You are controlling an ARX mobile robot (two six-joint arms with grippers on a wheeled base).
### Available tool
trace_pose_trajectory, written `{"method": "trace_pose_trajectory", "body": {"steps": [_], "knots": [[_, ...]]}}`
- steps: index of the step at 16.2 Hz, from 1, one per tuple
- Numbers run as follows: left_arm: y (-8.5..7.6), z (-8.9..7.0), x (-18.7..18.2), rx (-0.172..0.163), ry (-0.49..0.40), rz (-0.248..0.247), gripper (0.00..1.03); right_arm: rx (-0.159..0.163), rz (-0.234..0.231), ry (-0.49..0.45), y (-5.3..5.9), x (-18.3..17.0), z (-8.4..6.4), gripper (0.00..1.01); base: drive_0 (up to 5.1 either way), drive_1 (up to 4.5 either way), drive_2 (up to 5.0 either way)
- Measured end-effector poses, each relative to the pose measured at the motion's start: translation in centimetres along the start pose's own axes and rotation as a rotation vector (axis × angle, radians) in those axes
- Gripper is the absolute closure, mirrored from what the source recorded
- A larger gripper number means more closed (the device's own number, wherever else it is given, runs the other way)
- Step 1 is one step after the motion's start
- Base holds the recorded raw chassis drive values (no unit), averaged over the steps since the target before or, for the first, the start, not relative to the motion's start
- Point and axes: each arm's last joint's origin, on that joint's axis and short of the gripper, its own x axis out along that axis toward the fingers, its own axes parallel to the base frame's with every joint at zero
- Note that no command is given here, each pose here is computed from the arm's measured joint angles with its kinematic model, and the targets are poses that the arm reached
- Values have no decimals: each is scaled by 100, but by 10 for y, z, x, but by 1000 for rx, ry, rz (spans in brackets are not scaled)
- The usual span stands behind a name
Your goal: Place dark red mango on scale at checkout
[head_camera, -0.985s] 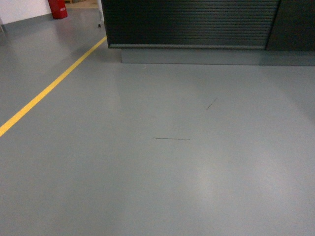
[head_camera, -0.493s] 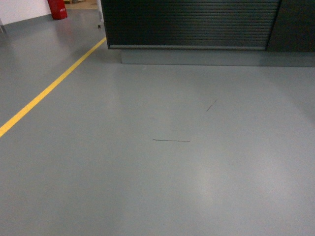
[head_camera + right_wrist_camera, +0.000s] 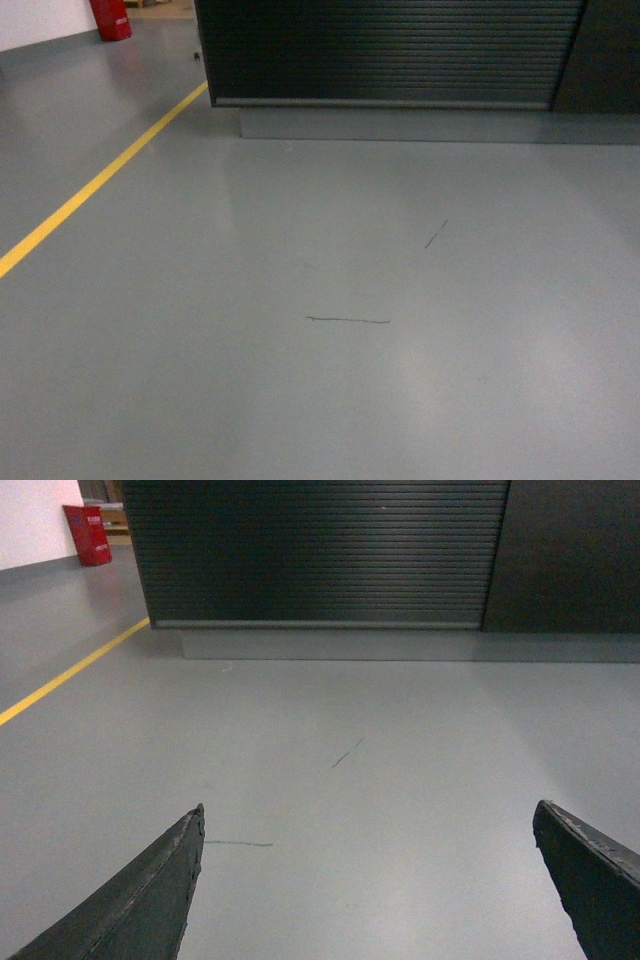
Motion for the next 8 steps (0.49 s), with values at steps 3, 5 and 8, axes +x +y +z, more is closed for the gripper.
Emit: {"method": "trace_pose_trajectory", "body": {"steps": [3, 5, 8], "knots": [[0, 0, 0, 0, 1, 1, 5, 0, 0, 0, 0, 0, 0, 3, 8, 428, -412], [0, 0, 0, 0, 3, 1, 5, 0, 1, 2, 0, 0, 0, 3, 8, 428, -412], [0, 0, 0, 0, 4, 1, 5, 0, 0, -2, 0, 0, 0, 3, 3, 423, -417]]}}
